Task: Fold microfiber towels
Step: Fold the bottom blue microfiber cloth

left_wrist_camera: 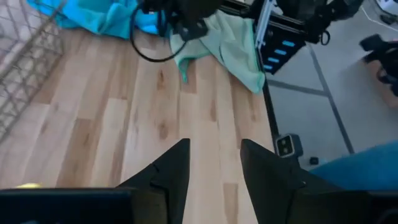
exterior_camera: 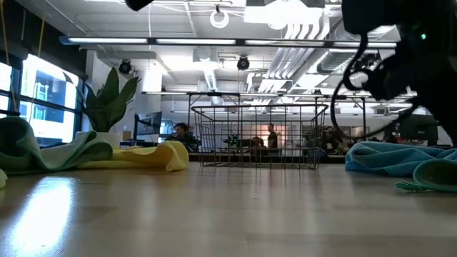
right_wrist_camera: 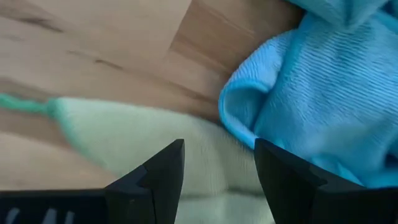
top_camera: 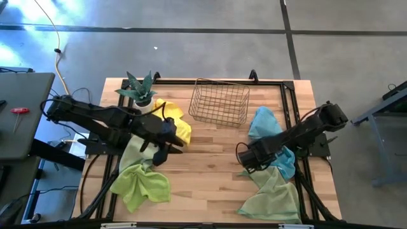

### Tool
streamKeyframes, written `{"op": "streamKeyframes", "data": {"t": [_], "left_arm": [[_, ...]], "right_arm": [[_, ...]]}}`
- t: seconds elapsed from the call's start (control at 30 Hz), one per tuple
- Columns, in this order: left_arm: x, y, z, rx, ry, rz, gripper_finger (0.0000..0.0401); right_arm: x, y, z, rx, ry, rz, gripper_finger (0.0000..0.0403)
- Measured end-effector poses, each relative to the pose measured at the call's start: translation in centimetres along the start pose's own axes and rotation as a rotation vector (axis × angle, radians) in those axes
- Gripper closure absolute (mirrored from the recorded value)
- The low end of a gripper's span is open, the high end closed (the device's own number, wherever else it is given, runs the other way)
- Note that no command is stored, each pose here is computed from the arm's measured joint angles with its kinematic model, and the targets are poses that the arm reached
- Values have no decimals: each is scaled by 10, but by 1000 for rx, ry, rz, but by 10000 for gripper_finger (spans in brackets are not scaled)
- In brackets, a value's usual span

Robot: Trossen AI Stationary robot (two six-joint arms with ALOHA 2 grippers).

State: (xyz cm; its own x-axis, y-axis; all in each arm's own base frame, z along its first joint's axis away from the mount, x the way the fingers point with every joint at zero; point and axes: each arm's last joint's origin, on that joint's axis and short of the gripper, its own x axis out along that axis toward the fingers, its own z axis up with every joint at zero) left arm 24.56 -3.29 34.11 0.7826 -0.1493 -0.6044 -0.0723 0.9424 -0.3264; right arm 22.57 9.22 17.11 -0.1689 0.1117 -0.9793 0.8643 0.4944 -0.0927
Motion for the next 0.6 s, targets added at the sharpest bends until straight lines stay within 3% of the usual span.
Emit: {"op": "streamKeyframes", "data": {"t": [0.37,0.6], "left_arm": [[2,-15,-3,10,-41,28,270],[2,-15,-3,-1,-47,35,270]], "right_arm": [[25,-14,5,55,-35,-43,227],[27,-12,6,54,-33,-11,340]]}}
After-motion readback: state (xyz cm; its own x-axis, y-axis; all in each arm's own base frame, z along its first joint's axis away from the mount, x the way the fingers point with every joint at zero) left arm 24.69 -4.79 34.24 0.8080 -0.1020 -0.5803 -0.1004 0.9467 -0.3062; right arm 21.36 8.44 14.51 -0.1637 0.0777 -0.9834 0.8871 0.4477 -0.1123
